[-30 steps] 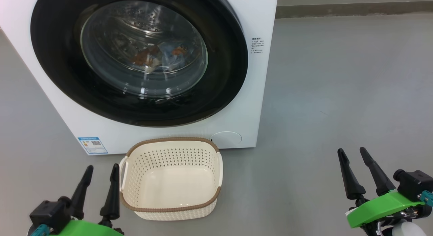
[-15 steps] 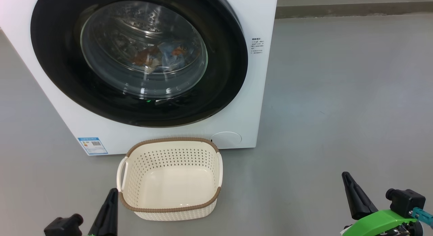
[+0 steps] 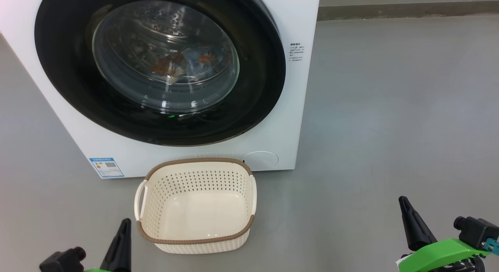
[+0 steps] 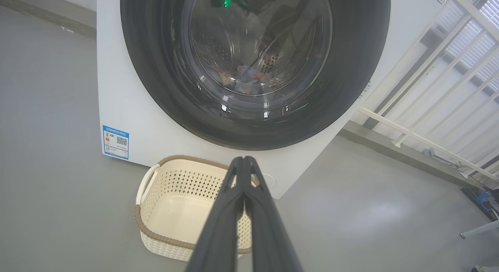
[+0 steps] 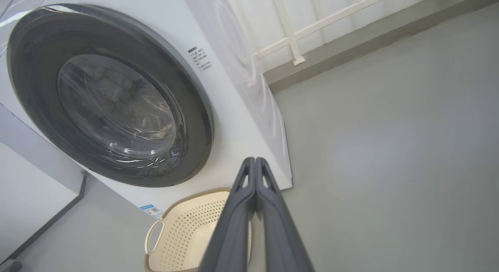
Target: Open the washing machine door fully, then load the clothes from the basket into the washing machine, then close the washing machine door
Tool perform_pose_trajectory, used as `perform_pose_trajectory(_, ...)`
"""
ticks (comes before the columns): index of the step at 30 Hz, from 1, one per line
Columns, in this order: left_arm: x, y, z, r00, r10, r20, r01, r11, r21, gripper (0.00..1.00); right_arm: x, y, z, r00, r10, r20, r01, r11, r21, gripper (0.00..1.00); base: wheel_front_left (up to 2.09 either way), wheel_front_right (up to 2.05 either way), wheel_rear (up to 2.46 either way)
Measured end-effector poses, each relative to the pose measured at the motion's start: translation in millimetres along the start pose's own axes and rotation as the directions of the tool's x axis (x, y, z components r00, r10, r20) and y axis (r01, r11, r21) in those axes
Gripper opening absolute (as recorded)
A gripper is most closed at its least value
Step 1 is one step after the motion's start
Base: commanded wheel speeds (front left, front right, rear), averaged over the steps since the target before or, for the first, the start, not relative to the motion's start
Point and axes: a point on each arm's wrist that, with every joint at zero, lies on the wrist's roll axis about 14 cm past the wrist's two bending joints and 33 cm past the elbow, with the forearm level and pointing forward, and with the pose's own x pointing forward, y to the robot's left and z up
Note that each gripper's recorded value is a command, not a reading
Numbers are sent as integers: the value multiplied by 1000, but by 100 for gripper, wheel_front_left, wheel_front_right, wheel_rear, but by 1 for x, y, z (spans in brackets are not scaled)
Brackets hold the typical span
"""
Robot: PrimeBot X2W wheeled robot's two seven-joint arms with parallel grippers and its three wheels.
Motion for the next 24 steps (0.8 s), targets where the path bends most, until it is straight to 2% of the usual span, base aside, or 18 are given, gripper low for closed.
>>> perform_pose_trajectory(13,1,7,-1,999,41,-11,-42,991,-128,0,1,-3,2,1000,-26,-3,26,991,128,0,0,0,0)
perform_pose_trajectory(24,2,14,0,997,69,-20,-72,971,-227,0,2,-4,3,999,-43,-5,43,970,240,0,0,0,0)
